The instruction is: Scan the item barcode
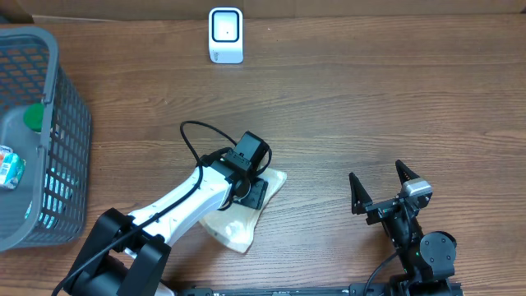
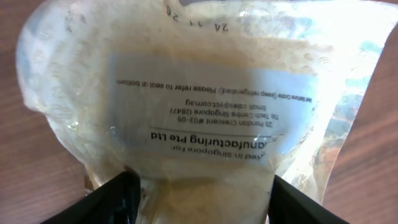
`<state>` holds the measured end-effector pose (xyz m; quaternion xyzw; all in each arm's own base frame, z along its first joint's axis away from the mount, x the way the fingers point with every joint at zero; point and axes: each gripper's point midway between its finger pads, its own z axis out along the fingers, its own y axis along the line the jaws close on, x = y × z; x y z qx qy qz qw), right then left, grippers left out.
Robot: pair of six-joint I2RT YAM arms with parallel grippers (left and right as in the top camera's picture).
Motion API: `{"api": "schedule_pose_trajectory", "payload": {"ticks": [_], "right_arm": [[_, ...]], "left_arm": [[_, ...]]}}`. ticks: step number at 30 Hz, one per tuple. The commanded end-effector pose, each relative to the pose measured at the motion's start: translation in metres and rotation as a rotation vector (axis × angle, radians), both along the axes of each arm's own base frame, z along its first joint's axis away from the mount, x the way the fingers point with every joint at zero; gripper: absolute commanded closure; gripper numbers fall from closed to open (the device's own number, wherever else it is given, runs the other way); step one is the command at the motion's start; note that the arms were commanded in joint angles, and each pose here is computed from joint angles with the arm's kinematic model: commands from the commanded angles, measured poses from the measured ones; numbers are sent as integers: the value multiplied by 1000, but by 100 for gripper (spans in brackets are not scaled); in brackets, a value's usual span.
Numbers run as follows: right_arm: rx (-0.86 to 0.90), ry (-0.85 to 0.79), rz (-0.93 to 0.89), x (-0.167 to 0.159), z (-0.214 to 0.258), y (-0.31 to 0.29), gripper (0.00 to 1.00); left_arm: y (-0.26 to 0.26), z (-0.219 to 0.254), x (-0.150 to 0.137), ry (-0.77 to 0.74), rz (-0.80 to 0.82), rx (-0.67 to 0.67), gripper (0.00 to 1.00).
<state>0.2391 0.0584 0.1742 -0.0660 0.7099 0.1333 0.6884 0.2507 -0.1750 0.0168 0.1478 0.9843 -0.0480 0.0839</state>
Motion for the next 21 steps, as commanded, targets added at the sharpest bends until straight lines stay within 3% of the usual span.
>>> {"api": "schedule_pose_trajectory", "payload": {"ticks": [1, 10, 18, 21], "right_arm": [[0, -6, -5, 0, -1, -1, 0], [0, -6, -5, 0, -1, -1, 0], [0, -6, -5, 0, -1, -1, 0], [0, -6, -5, 0, -1, -1, 0]], "left_arm": [[12, 4, 25, -134, 48, 68, 31], [8, 29, 85, -396, 132, 39, 27], [35, 34, 108, -427, 245, 14, 25], [35, 36, 111, -413, 219, -10, 21]]}}
